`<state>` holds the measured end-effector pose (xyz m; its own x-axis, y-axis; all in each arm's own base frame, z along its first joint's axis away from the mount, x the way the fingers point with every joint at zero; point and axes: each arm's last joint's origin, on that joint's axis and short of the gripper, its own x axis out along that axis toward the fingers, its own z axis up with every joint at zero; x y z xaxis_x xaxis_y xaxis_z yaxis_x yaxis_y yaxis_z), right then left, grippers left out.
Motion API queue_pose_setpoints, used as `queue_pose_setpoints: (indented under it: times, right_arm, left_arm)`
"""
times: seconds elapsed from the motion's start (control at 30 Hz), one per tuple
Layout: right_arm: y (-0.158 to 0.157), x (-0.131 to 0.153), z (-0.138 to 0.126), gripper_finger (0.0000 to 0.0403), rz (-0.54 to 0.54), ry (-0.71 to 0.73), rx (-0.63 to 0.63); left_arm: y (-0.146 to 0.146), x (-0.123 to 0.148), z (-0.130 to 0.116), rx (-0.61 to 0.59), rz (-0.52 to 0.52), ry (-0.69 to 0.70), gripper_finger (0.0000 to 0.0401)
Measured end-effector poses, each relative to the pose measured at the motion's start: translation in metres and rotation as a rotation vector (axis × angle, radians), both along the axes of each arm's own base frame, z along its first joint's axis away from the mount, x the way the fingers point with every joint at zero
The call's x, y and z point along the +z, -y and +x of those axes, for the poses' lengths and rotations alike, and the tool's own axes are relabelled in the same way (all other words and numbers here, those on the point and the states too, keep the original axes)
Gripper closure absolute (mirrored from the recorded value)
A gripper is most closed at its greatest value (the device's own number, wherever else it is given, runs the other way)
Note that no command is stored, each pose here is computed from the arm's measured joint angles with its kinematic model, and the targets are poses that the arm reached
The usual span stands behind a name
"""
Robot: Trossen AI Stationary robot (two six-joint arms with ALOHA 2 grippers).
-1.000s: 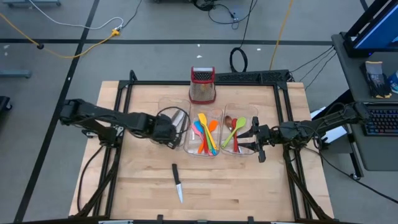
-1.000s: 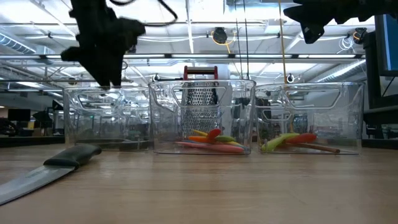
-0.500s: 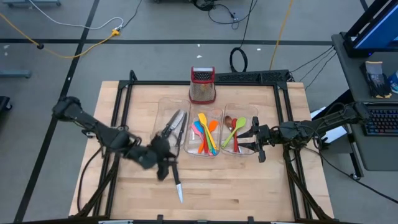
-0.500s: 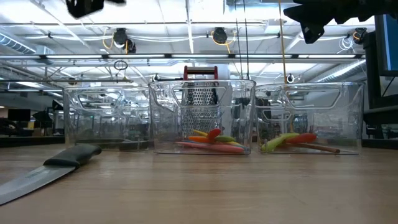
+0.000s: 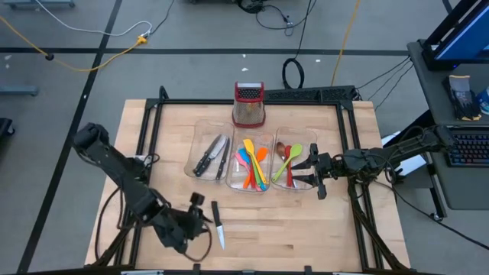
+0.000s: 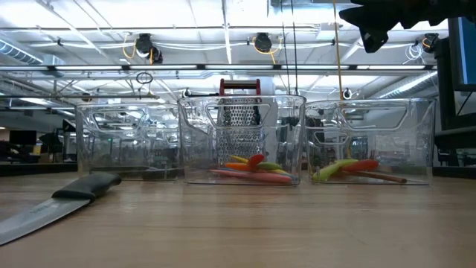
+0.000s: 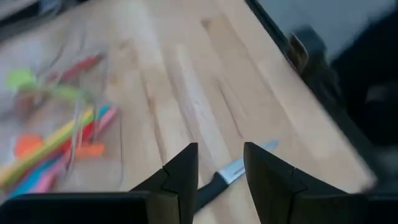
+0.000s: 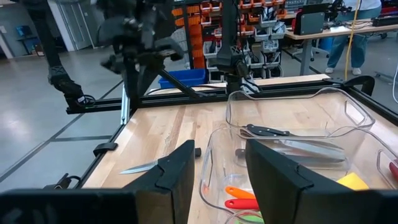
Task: Pick & Place Kitchen Items
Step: Put the black knife into the left transparent bin
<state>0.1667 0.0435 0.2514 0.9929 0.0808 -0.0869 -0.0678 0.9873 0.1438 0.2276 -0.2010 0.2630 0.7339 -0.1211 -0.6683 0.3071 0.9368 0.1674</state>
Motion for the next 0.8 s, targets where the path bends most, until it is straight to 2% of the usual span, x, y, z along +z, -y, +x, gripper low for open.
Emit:
queue_pose_setpoints:
  times: [0.13, 0.27, 0.5, 0.67, 0.8]
  right_arm:
    - [0.0, 0.0, 0.0, 0.0268, 0.008, -0.001, -0.001]
    - [0.0, 0.0, 0.0, 0.0268, 0.009, 0.001, -0.001]
    - [0.0, 0.002, 0.0, 0.0268, 0.013, 0.016, -0.001]
    - [0.0, 0.002, 0.0, 0.0268, 0.014, 0.018, -0.001]
    - [0.0, 0.002, 0.0, 0.0268, 0.014, 0.018, -0.001]
  left_arm:
    - [0.01, -0.017, 0.004, -0.231, 0.225, -0.022, 0.027]
    - [0.014, -0.036, 0.011, -0.351, 0.382, -0.051, 0.027]
    - [0.007, -0.068, 0.027, -0.347, 0.456, -0.186, 0.027]
    - [-0.004, -0.079, 0.035, -0.491, 0.394, -0.303, 0.027]
    - [-0.017, -0.079, 0.042, -0.499, 0.4, -0.326, 0.027]
